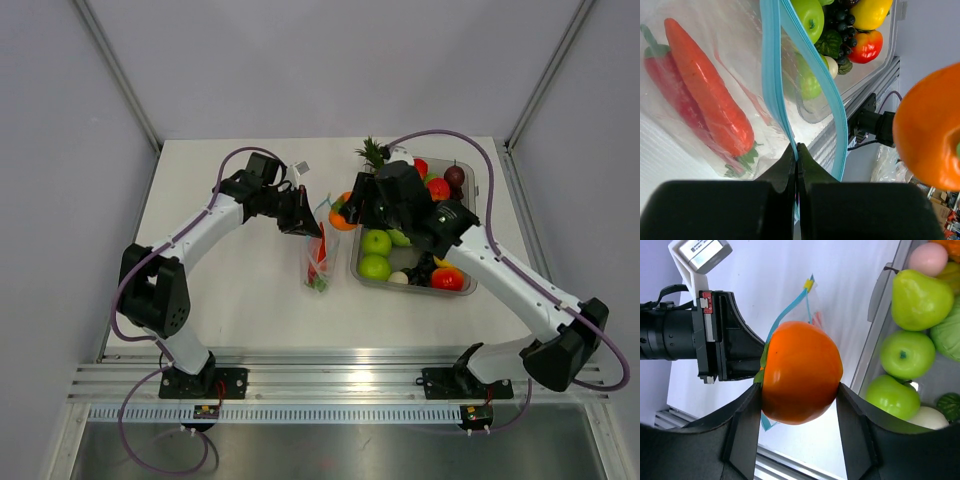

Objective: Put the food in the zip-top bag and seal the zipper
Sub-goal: Place the fake fruit in the zipper food storage bag, then adjust the zipper food storage bag at the center of the board.

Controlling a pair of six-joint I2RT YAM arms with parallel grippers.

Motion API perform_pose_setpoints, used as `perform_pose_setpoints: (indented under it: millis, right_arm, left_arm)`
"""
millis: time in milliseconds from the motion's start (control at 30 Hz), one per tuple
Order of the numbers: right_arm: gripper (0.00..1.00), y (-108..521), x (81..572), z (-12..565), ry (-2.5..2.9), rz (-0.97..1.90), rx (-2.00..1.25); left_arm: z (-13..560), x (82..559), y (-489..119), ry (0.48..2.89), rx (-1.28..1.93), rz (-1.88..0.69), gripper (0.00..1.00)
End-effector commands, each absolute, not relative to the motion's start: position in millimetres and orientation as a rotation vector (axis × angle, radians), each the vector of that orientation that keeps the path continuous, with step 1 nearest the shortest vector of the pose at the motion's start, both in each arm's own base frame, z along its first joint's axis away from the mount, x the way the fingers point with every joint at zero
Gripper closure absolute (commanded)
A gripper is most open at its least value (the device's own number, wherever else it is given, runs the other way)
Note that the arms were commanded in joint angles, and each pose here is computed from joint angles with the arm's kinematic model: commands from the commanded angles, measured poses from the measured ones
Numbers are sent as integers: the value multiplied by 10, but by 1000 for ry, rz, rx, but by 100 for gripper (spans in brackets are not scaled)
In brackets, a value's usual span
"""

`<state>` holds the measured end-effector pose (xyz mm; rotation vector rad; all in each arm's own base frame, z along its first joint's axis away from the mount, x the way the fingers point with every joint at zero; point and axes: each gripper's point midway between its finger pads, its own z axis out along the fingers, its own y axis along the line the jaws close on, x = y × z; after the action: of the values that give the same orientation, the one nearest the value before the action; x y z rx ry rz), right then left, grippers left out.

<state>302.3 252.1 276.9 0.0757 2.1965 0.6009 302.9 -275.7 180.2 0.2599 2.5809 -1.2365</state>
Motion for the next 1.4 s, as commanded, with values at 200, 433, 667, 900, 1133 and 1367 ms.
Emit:
perform_pose_setpoints:
  millis: [200, 433, 667, 900, 1133, 1367]
  right_arm:
    - [69, 2912, 3127, 2186, 2347, 524, -56]
    - [69, 2803, 3064, 1646, 2481, 387, -58]
    - [47, 3195, 2903, 1826, 2426, 688, -253]
    - [11, 2985, 2888, 1908, 2411, 584, -260]
    - [32, 2478, 3047, 2159, 2287, 410, -10]
    - [34, 2403, 3141, 1744, 2424, 360, 31]
  left_arm:
    - [1989, 3107, -2838, 2498, 326, -1271, 100]
    - [2033, 3102, -2864, 2482, 332, -1300, 100]
    - [2049, 3091, -2880, 2479, 328, -1322, 100]
    - [2073, 3084, -2883, 2471, 331, -1329, 100]
    - [2097, 3078, -2881, 2465, 331, -1330, 100]
    - [2194, 3041, -2874, 2442, 343, -1341, 100]
